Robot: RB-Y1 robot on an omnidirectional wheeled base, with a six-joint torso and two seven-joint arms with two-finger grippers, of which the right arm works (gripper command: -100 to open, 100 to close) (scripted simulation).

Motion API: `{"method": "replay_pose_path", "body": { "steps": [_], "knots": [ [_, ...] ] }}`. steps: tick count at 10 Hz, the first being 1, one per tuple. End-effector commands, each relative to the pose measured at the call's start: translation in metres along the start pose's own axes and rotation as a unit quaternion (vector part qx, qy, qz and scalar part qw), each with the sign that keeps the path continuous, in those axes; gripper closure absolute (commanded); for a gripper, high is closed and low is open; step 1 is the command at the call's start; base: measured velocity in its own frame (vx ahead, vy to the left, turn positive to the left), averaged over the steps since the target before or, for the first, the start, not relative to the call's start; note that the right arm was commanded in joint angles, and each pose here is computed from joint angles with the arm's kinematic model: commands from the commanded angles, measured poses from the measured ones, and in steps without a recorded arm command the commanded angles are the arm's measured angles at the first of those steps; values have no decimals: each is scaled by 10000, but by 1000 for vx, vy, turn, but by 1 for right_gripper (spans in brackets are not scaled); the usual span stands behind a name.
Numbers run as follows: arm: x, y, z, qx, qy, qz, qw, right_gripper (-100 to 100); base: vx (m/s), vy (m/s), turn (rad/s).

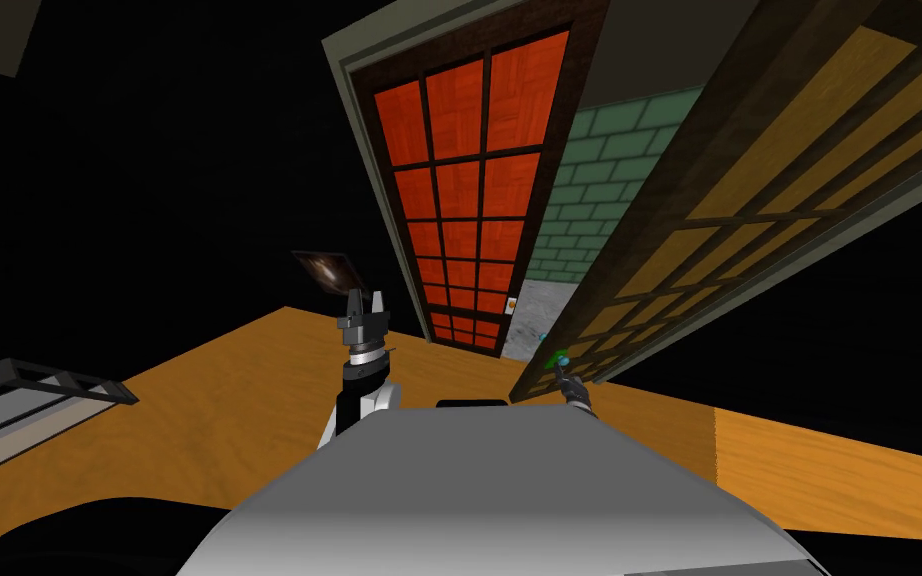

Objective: Pull the door open

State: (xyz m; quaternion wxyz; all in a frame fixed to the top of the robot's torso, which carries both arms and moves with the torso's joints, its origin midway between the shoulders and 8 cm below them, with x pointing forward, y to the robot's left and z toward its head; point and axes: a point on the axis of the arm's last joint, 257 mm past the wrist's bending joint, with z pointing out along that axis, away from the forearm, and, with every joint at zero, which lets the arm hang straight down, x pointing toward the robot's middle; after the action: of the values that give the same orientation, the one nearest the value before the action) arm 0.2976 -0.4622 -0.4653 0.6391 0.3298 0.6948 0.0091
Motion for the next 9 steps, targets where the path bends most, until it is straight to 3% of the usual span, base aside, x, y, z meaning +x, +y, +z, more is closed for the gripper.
{"method": "replay_pose_path", "body": {
  "steps": [1, 9],
  "knots": [
    [-91, -205, -9, 184, -35, 165, 9997, 100, -47, -18, 33],
    [-118, -271, -27, 239, -82, 933, 9953, 100, -35, -6, 22]
  ]
}}
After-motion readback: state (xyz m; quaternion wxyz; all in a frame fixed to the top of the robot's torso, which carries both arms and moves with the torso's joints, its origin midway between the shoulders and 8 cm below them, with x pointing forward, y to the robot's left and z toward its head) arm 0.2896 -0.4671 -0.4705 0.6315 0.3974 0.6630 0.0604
